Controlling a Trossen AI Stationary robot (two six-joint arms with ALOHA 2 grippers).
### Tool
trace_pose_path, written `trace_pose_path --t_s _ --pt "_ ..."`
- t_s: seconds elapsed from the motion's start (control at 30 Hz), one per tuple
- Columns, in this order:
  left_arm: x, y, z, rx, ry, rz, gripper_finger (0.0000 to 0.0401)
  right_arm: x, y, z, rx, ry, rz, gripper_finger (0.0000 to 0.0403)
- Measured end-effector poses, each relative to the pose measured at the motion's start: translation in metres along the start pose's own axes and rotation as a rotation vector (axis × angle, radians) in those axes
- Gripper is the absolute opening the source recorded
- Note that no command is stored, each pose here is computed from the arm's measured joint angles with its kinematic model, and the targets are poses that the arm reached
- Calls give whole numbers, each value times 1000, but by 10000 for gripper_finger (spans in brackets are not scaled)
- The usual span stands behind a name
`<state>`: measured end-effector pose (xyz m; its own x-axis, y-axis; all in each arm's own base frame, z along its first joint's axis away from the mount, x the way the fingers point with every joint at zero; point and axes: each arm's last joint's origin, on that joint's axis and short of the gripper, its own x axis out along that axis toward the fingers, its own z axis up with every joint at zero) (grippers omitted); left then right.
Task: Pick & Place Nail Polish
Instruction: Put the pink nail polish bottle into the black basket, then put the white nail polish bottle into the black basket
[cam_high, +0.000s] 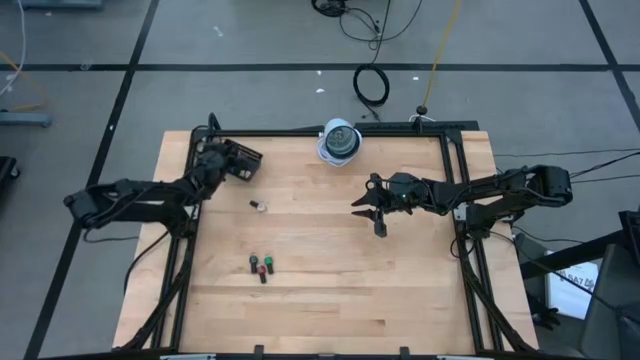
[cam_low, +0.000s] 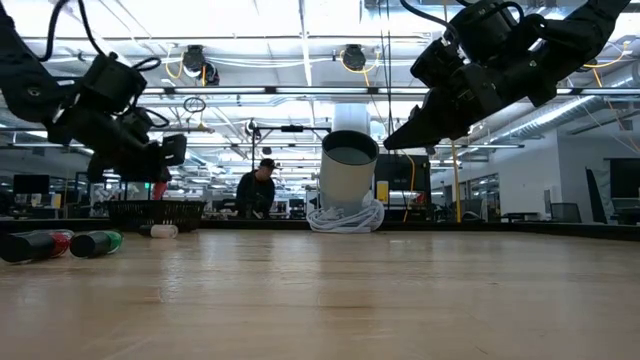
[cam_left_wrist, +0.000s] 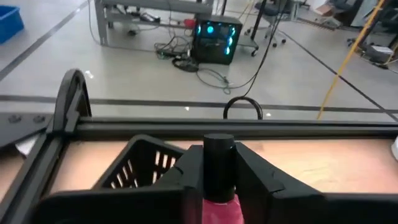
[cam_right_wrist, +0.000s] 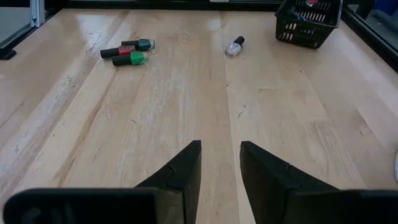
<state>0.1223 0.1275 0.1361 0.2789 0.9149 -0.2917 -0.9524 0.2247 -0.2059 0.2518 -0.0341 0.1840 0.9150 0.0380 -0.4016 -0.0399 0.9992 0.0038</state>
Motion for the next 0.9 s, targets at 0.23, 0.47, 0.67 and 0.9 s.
trace_pose_path --t_s 0.23,0.47,0.67,0.9 --pt "3 2 -5 2 19 46 152 0 0 0 1 0 0 100" --pt "3 2 -6 3 22 45 199 0 0 0 4 0 0 100" --pt "1 -6 -4 64 82 -203 210 0 0 0 4 1 0 100" --pt "-9 -21 -6 142 223 -737 211 -1 0 -6 5 4 0 100"
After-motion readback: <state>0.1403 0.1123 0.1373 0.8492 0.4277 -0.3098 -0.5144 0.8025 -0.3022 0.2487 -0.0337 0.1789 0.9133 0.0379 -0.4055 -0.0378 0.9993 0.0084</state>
